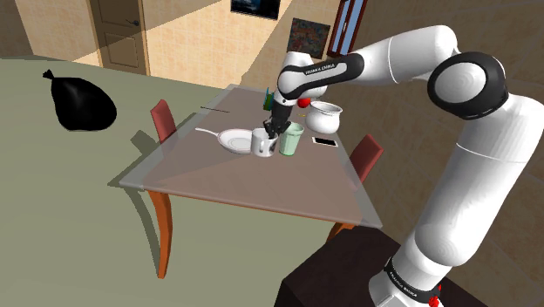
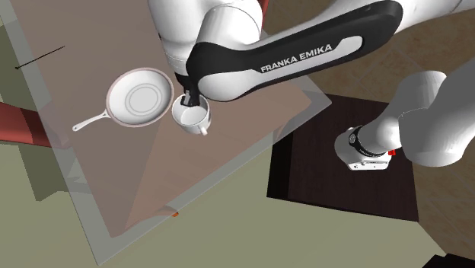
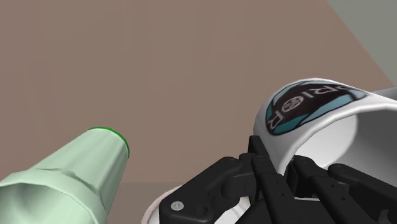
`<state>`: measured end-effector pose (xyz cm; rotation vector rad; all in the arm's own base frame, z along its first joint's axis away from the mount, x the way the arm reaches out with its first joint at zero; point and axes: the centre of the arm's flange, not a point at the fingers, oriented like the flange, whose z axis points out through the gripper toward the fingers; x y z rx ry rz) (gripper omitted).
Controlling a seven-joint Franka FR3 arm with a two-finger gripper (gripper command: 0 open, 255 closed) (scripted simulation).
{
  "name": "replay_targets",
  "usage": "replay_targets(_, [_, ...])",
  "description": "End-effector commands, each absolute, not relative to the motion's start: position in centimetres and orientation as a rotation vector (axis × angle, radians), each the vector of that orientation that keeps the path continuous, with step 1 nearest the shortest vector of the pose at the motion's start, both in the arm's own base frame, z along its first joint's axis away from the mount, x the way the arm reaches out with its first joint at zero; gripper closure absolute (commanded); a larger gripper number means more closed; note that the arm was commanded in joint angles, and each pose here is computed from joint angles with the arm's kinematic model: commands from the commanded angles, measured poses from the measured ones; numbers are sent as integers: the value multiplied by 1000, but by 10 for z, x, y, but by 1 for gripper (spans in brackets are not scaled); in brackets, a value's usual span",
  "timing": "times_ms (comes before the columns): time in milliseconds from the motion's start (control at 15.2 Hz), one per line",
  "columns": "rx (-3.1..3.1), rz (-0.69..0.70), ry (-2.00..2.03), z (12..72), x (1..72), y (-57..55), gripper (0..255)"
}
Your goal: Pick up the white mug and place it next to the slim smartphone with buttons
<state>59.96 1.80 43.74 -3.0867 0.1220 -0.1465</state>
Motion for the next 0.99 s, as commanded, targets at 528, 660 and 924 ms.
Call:
replay_targets(528, [-3087,-146,122,469,594,-34,255])
replay_targets(660, [-3087,-146,122,469,591,-61,255])
replay_targets(924, [-3087,-146,122,469,586,-113,255])
